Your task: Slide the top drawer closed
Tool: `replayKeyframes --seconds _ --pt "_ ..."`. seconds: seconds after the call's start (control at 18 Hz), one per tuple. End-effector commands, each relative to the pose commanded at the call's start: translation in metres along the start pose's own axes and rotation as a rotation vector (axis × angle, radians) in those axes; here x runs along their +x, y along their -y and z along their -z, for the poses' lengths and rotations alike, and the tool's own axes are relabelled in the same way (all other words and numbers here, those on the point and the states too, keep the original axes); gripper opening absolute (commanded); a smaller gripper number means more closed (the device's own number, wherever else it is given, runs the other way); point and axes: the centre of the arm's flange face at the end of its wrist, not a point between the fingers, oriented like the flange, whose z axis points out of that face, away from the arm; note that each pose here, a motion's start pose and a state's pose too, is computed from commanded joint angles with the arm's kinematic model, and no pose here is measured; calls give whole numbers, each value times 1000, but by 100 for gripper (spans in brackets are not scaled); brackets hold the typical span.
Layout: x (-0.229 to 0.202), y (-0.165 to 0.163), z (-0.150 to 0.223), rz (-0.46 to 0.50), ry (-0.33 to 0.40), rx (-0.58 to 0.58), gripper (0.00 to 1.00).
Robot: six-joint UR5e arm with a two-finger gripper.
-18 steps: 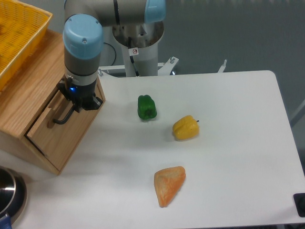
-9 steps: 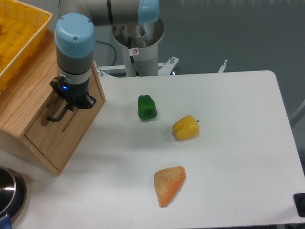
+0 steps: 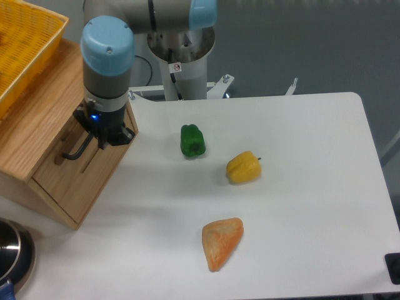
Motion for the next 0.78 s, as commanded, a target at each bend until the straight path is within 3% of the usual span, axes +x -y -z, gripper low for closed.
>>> replayKeyframes --seconds 0.28,0.61,0.72,0.78 --pt "-57 -7 9 5 54 63 4" --pt "-137 -31 14 -97 102 87 32" --pt "-152 -34 9 -135 111 87 63" --pt "-163 -36 4 -151 119 78 90"
